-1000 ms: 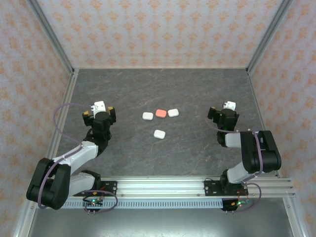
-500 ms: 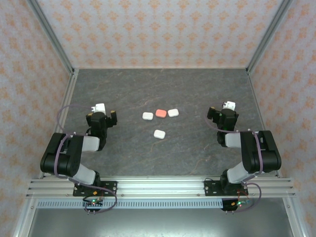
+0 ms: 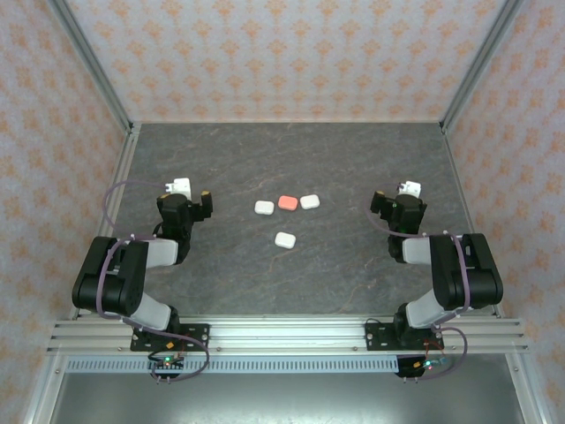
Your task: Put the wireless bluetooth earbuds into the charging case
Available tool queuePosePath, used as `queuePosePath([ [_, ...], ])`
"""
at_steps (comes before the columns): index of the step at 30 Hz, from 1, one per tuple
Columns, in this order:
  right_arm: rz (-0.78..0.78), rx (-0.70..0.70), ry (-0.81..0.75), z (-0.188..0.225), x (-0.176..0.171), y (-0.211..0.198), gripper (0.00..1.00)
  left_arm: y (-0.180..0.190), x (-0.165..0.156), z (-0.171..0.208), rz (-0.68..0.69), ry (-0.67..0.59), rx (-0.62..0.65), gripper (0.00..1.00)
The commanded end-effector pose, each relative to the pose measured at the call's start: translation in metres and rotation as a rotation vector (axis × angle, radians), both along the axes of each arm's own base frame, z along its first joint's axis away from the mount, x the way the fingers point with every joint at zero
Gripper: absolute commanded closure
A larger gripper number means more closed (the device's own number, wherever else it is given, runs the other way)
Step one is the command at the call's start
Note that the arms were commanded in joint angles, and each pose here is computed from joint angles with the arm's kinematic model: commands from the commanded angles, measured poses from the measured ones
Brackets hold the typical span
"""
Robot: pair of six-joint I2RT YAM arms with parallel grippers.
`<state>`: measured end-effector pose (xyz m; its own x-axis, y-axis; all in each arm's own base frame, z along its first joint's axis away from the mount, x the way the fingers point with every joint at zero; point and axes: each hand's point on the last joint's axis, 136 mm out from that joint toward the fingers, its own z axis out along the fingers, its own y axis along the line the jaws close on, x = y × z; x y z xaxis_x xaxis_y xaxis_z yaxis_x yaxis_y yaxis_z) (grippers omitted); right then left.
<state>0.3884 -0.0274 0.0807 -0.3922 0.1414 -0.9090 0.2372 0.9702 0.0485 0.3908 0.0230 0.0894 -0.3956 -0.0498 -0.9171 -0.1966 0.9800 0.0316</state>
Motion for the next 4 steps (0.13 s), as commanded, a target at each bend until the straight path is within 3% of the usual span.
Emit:
queuePosePath([
  [1, 0.0, 0.015, -0.023, 0.0076, 0.0055, 0.0007, 0.01, 0.0021, 0.0021, 0.0041, -0.004, -0.005, 0.009, 0.0],
  [4, 0.001, 0.016, -0.022, 0.007, 0.0051, 0.0008, 0.01, 0.0021, 0.0023, 0.0042, -0.005, -0.005, 0.01, 0.0],
])
